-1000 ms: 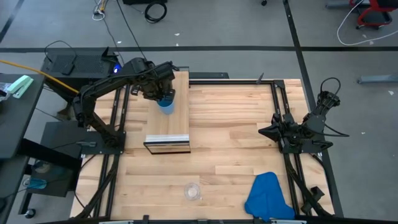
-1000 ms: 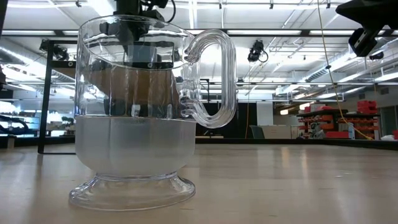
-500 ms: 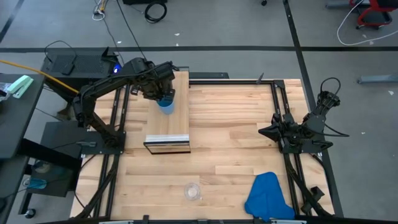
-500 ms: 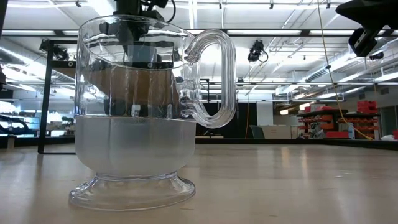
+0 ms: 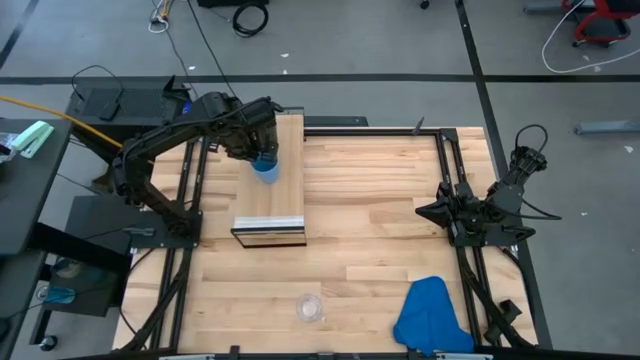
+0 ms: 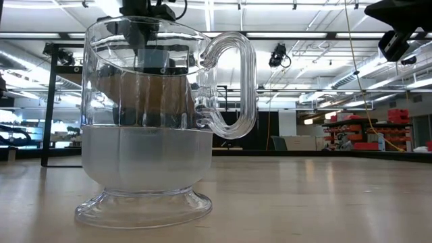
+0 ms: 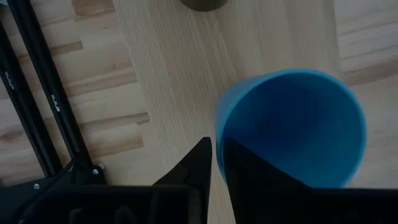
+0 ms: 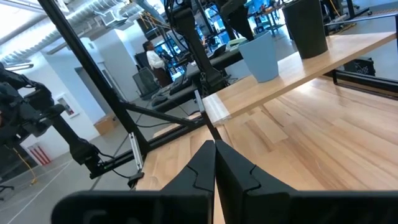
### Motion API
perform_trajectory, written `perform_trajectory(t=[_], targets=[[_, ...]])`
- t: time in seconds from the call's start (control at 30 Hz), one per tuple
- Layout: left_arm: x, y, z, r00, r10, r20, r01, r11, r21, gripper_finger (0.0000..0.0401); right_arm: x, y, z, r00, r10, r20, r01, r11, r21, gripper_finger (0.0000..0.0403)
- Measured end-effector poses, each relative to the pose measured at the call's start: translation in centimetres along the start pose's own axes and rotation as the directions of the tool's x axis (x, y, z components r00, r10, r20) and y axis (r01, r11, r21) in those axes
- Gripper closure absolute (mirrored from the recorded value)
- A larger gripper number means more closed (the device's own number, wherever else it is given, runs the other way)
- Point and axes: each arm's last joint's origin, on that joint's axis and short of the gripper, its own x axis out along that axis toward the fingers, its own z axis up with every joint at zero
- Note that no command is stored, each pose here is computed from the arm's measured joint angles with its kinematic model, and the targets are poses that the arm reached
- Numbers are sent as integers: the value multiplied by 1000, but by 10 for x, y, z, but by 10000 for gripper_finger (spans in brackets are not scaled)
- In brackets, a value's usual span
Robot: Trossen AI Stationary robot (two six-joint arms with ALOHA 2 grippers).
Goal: Stack small to large cups/mugs on shelf
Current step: Put the blue cup on the shelf, then put the transparent mug on the shelf
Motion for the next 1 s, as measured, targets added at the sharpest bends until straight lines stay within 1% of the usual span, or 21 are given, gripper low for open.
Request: perform_trajectory(t=[0.13, 0.4, 0.67, 0.8, 1.0], targets=[[-1, 0, 0, 1000, -2, 1, 2, 1000, -3, 335, 0, 0, 0, 1000, 0, 0, 0, 1000, 0, 386], [-1, 0, -1, 1000, -4, -1, 4, 1000, 1, 285, 0, 0, 0, 1000, -1, 0, 1, 1000, 0, 386], [-9, 4, -6, 996, -78, -44, 78, 997, 1, 244, 0, 0, 0, 1000, 0, 0, 0, 1000, 0, 386], [-22, 13, -12, 991, -128, -32, 128, 992, -6, 234, 0, 0, 0, 1000, 0, 0, 0, 1000, 0, 386], [-49, 35, -28, 978, -207, 29, 208, 978, -29, 239, 0, 0, 0, 1000, 0, 0, 0, 1000, 0, 386]])
